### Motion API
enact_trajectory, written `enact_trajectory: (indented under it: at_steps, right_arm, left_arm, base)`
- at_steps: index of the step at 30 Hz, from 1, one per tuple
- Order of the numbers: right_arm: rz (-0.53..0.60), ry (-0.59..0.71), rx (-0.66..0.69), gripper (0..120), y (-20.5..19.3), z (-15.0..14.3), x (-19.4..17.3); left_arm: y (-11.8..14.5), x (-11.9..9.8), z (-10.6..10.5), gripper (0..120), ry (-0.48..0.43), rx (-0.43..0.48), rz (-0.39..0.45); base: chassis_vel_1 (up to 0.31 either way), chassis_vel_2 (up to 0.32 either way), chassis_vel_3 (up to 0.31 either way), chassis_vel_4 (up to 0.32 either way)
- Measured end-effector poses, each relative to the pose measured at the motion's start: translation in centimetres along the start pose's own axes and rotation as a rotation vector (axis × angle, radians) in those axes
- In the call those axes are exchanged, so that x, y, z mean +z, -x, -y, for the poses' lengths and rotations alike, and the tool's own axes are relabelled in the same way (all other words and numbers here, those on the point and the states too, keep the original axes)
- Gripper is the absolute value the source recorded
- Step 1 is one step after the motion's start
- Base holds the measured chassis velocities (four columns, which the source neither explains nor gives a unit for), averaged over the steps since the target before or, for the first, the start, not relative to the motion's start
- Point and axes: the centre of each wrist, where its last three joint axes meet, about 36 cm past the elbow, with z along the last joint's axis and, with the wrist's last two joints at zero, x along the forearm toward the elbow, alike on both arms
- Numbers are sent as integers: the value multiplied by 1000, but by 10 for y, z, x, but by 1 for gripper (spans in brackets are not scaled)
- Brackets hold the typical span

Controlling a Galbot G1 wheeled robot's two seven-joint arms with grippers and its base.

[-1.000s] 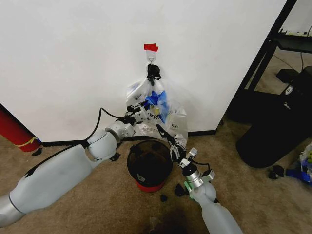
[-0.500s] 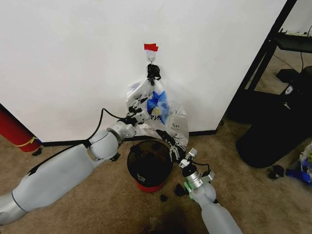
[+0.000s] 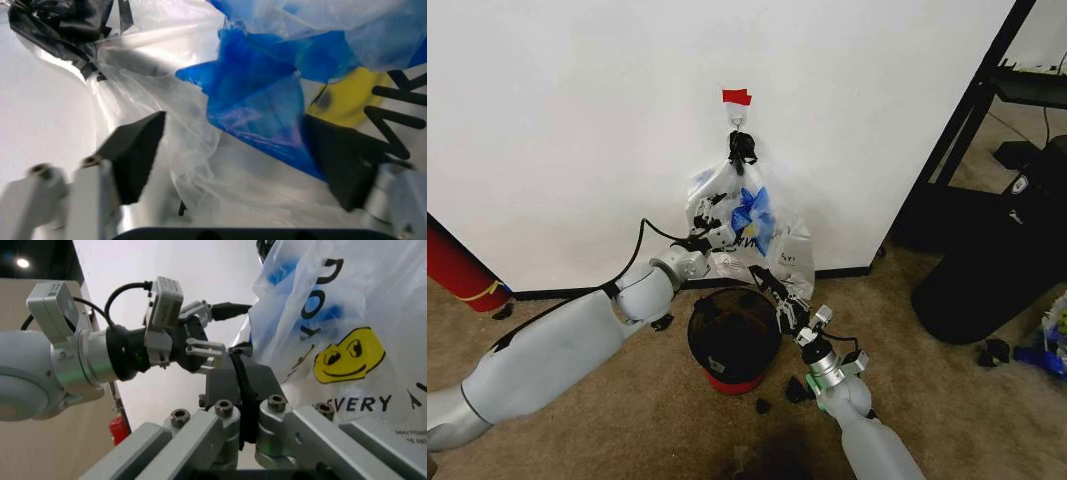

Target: Pick up the garbage bag from the wall and place it over the trash bin.

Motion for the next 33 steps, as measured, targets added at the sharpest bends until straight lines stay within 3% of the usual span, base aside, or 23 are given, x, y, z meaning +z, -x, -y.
enact_trajectory:
  at_steps: [8,10,12,20,30,33]
  right_arm:
    - [-3,-1,0,0,-1,1,1]
    - [-3,-1,0,0,-1,1,1]
    - [-5,-2,0,0,-2,1,1]
    - [-3,-5,2,0,-2,3,1]
    - [5,-17,14,0,-4,6,-2]
    - [15,-26,35,0,-8,8,-4]
  left_arm:
    - [0,2,2,47,-5,5,-3]
    - [0,2,2,47,-5,5,-3]
    - [0,2,3,34,-5,11,-3]
    - [0,3,4,7,-4,16,-3]
    - [-7,7,3,0,-36,-19,-8]
    - [-21,4,1,0,-113,-68,-8]
  base:
    - [0,0,0,0]
    - [0,0,0,0]
    - [0,0,0,0]
    - [0,0,0,0]
    - [0,0,0,0]
    - [0,0,0,0]
